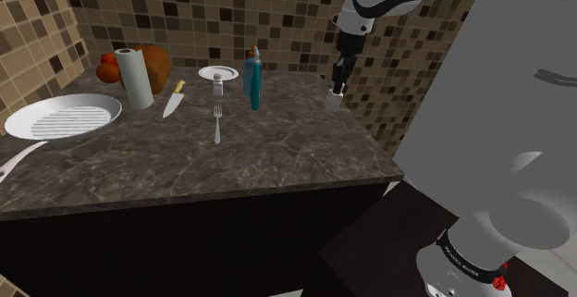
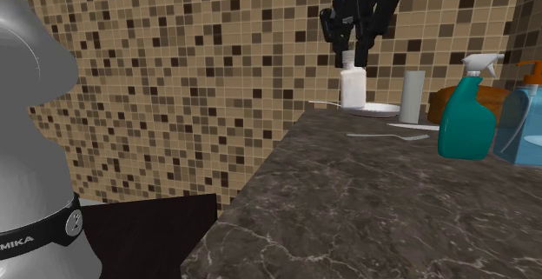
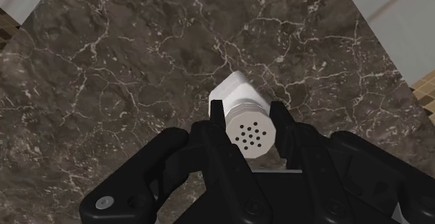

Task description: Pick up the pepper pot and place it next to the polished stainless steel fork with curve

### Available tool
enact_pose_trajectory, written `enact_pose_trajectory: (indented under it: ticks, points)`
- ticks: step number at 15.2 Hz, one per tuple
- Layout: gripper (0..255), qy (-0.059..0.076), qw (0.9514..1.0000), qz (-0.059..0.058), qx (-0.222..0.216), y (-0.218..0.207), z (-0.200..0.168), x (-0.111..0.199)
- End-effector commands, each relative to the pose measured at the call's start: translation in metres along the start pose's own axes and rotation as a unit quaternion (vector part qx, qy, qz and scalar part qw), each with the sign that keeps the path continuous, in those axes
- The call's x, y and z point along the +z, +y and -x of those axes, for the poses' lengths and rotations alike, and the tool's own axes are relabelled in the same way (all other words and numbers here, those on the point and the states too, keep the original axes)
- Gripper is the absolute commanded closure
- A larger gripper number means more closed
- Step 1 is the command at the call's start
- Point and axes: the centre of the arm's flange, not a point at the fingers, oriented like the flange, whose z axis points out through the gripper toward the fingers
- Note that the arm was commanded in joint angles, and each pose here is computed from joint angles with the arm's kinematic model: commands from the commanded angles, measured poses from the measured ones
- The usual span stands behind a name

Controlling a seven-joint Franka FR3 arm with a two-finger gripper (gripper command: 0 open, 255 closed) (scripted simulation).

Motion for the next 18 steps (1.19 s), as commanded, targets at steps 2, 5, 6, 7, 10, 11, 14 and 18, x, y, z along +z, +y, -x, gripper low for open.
enact_pose_trajectory:
  ticks: [2, 5, 6, 7, 10, 11, 14, 18]
  points:
    - [255, 0.0, 1.0, 0.0, 0.0, -0.003, -0.038, 0.008]
    - [255, 0.0, 1.0, 0.0, 0.0, -0.007, -0.077, 0.014]
    - [255, 0.0, 1.0, 0.0, 0.0, -0.008, -0.09, 0.017]
    - [255, 0.0, 1.0, 0.0, 0.0, -0.01, -0.102, 0.019]
    - [255, 0.0, 1.0, 0.0, 0.0, -0.014, -0.141, 0.026]
    - [255, 0.0, 1.0, 0.0, 0.0, -0.015, -0.154, 0.028]
    - [255, 0.0, 1.0, 0.0, 0.0, -0.02, -0.193, 0.035]
    - [255, 0.0, 1.0, 0.0, 0.0, -0.025, -0.245, 0.044]
